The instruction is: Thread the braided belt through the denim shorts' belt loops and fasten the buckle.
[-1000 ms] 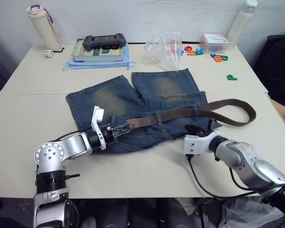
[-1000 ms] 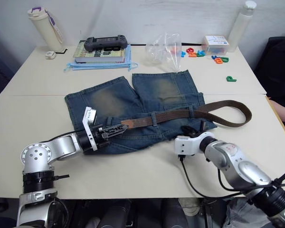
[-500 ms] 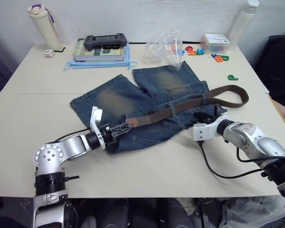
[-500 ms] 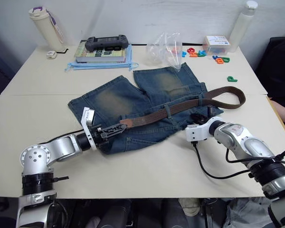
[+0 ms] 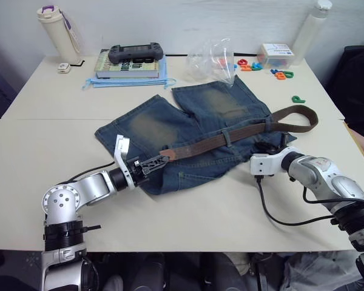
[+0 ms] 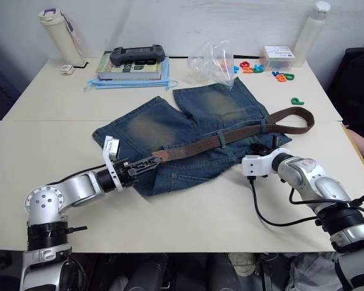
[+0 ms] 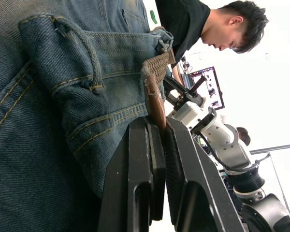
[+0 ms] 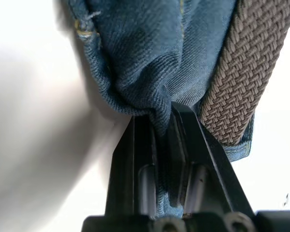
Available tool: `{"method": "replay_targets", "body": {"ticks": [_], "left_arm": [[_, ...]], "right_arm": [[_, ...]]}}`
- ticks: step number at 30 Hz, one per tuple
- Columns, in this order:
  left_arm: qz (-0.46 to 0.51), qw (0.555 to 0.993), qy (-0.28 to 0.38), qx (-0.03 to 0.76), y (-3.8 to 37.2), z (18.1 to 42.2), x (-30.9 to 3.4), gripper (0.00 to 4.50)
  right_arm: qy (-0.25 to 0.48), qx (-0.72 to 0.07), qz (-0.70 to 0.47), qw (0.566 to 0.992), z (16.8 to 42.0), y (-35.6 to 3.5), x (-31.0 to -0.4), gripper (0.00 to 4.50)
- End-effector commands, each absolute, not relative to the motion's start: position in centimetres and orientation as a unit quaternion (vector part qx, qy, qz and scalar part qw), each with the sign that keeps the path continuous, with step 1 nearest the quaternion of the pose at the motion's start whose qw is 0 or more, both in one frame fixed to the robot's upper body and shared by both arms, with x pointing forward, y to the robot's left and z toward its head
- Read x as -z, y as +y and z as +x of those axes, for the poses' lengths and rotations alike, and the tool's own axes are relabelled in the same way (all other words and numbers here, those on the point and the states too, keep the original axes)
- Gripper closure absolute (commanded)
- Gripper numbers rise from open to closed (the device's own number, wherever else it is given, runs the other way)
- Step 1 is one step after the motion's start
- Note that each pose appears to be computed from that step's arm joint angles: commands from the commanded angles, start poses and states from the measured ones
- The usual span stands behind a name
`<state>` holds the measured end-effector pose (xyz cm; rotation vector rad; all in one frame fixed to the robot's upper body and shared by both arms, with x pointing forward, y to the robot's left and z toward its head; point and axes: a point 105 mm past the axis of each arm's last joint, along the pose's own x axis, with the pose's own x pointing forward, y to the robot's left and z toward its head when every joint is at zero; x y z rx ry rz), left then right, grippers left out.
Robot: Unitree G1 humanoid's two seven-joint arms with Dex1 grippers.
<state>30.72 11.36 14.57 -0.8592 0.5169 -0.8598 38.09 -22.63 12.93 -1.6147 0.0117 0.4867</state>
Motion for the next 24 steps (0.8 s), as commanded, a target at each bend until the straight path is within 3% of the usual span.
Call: {"method": "replay_targets", "body": {"ticks": [1, 6, 11, 16, 20, 24], "left_arm": [[-0.394, 0.789, 0.225, 0.413, 11.2, 30.4, -15.4, 4.50], [-0.395, 0.789, 0.222, 0.415, 11.2, 30.5, -15.5, 4.50], [-0.395, 0.789, 0.222, 0.415, 11.3, 30.5, -15.4, 4.50], [-0.393, 0.790, 0.221, 0.416, 11.3, 30.5, -15.4, 4.50], [-0.393, 0.789, 0.221, 0.418, 11.3, 30.6, -15.5, 4.50], [-0.392, 0.789, 0.221, 0.419, 11.2, 30.6, -15.5, 4.50]], "right_arm": [[0.003, -0.197, -0.706, 0.681, 37.7, -23.4, -14.7, 2.50], [0.009, -0.197, -0.677, 0.709, 36.1, -23.3, -16.6, 0.20], [-0.002, -0.206, -0.645, 0.736, 34.3, -22.6, -19.5, 0.20], [-0.036, -0.260, -0.438, 0.860, 32.5, -19.0, -23.0, 0.20], [0.028, -0.359, -0.223, 0.906, 30.3, -15.3, -21.6, 0.20], [0.105, -0.439, -0.039, 0.892, 28.1, -11.3, -20.1, 0.20]]}}
